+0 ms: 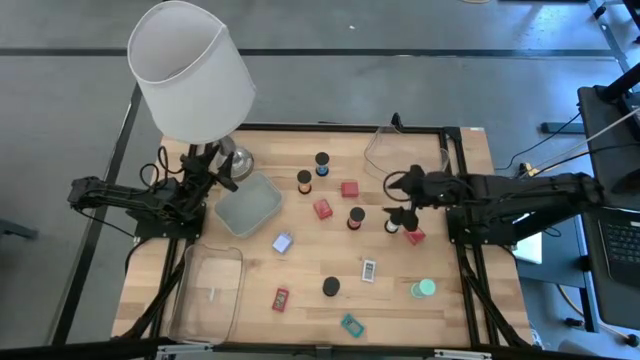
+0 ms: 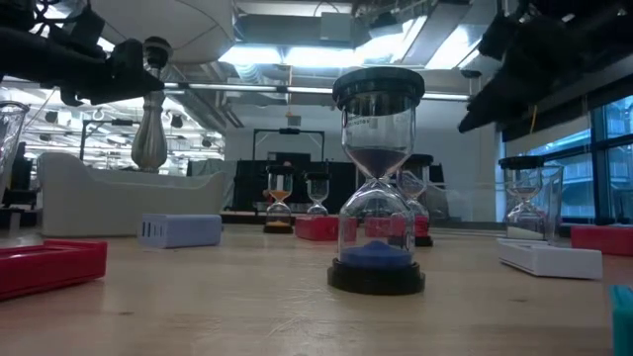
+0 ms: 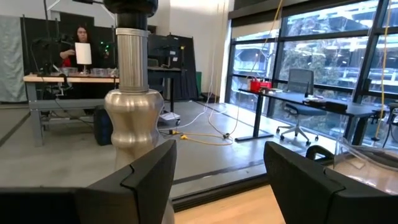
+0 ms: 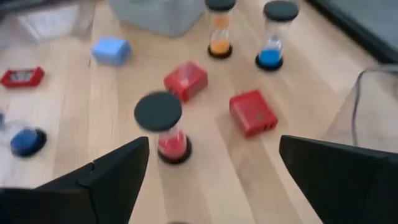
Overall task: Pick & Place Office items
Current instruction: Put the white hourglass into the top transparent bin
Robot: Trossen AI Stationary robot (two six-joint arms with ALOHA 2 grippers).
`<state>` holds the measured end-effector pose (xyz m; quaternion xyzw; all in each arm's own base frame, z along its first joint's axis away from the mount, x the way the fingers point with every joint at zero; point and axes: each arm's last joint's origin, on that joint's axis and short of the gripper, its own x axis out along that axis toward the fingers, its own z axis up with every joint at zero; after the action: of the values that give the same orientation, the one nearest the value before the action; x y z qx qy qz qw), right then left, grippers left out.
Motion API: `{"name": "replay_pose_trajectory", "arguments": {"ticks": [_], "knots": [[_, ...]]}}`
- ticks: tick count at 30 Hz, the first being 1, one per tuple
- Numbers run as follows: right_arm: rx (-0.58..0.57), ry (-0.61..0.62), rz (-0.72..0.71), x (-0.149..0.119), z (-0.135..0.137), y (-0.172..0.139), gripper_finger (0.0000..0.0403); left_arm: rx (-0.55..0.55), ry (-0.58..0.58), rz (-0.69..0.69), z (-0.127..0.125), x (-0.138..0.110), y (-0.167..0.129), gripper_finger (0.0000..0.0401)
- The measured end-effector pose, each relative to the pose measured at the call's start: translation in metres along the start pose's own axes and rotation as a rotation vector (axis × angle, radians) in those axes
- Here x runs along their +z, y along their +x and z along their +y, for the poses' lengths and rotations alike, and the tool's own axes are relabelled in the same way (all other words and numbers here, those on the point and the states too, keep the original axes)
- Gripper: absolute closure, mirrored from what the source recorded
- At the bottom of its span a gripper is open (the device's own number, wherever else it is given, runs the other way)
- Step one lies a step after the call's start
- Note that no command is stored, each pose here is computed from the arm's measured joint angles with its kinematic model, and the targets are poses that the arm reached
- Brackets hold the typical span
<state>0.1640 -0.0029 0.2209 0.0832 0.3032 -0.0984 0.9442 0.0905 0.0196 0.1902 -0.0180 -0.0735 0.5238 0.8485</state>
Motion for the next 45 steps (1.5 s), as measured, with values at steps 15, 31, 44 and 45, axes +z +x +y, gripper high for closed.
{"name": "replay_pose_trajectory", "arguments": {"ticks": [15,31,44,45], "knots": [[0.039,0.143,0.152,-0.016,0.011,-0.001,0.0047,0.002,0.053,0.0,0.0,0.0,0.0,0.0162],[-0.012,0.095,0.285,-0.037,0.022,0.018,0.0047,0.007,0.053,0.001,0.0,0.0,0.0,0.0162],[-0.051,0.02,0.352,-0.045,0.028,0.028,0.0146,0.008,0.052,0.001,0.0,0.0,0.0,0.0162],[-0.055,0.02,0.349,-0.045,0.028,0.028,0.016,0.008,0.053,0.001,0.0,0.0,0.0,0.0162]]}}
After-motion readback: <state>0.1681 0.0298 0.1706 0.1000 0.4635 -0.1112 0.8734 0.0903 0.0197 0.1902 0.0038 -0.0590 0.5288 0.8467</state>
